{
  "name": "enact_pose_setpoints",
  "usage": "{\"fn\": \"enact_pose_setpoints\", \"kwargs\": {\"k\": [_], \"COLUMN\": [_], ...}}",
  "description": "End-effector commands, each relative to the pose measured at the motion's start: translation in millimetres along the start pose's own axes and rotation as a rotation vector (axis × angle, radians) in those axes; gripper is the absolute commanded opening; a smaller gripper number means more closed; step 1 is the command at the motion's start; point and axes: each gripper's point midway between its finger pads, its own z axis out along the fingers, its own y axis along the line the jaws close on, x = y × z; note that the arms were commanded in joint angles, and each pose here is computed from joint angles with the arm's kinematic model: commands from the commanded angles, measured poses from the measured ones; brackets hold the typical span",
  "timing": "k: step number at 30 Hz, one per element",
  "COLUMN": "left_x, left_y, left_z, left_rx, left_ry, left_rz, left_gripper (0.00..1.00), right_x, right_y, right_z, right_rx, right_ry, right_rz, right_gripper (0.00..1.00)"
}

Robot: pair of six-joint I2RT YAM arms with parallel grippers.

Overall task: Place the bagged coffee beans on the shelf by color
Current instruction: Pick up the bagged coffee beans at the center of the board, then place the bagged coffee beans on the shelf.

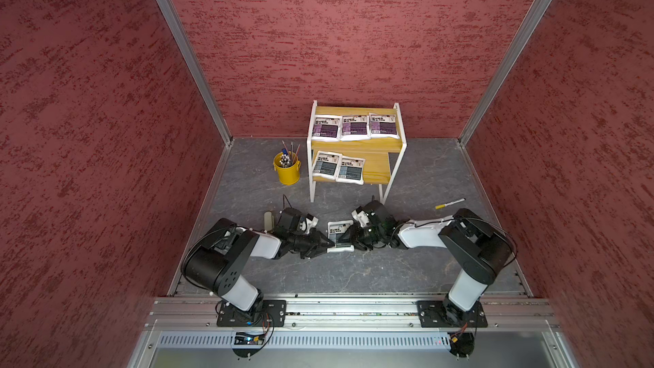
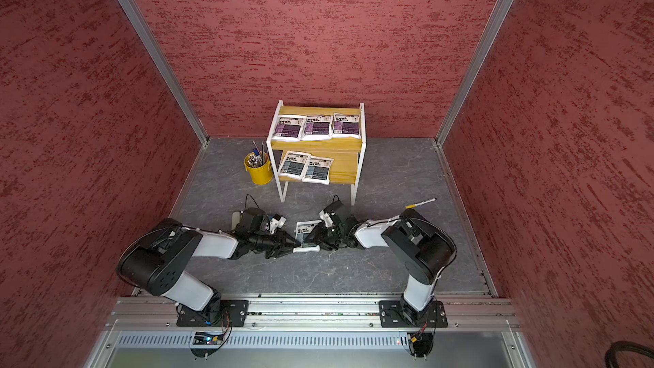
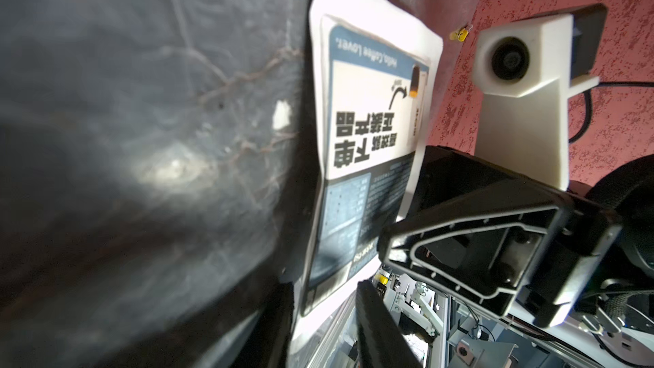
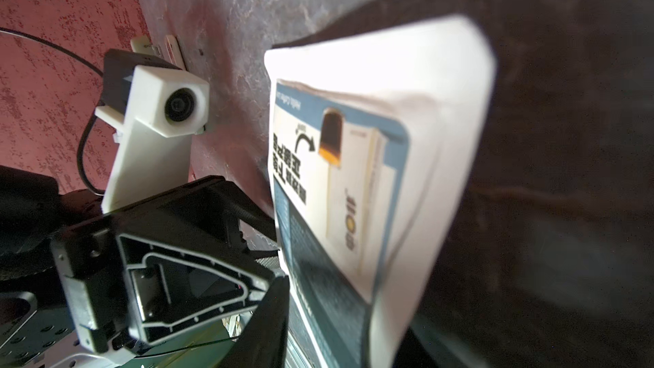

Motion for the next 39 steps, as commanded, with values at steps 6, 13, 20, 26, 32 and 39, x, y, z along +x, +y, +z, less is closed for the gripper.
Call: {"fn": "enact_pose_setpoints", "kwargs": {"k": [6, 13, 20, 26, 32, 39], "left_x": [-1, -7, 1, 14, 17, 8], "left_y": [9, -7, -29, -58, -112, -160], "left_z": [0, -2, -14, -41, -75, -93], "left_rx": [0.006, 0.078, 0.136, 0.109, 0.135, 0.229], "left_ry": [-0.026, -0.041, -0.041, -0.06, -0.135, -0.256], "left_rz": [-0.039, -0.019, 0.003, 0.074, 0.188, 0.244], "left_gripper": [0.14, 0.02, 0.01, 0.01, 0.02, 0.02], "right_x": [11, 13, 20, 27, 29, 33], "right_y": [-31, -27, -23, 8, 67, 145], "right_z": [-2, -15, -47, -88, -124, -142], "right_rx": [0.079, 0.078, 0.053, -0.032, -0.237, -0.423], "right_ry": [0.001, -0.03, -0.117, -0.183, -0.228, -0.24], "right_rz": [0.068, 0.061, 0.071, 0.036, 0.057, 0.109], "right_gripper": [0.45, 0.59, 0.62, 0.63, 0.62, 0.61]}}
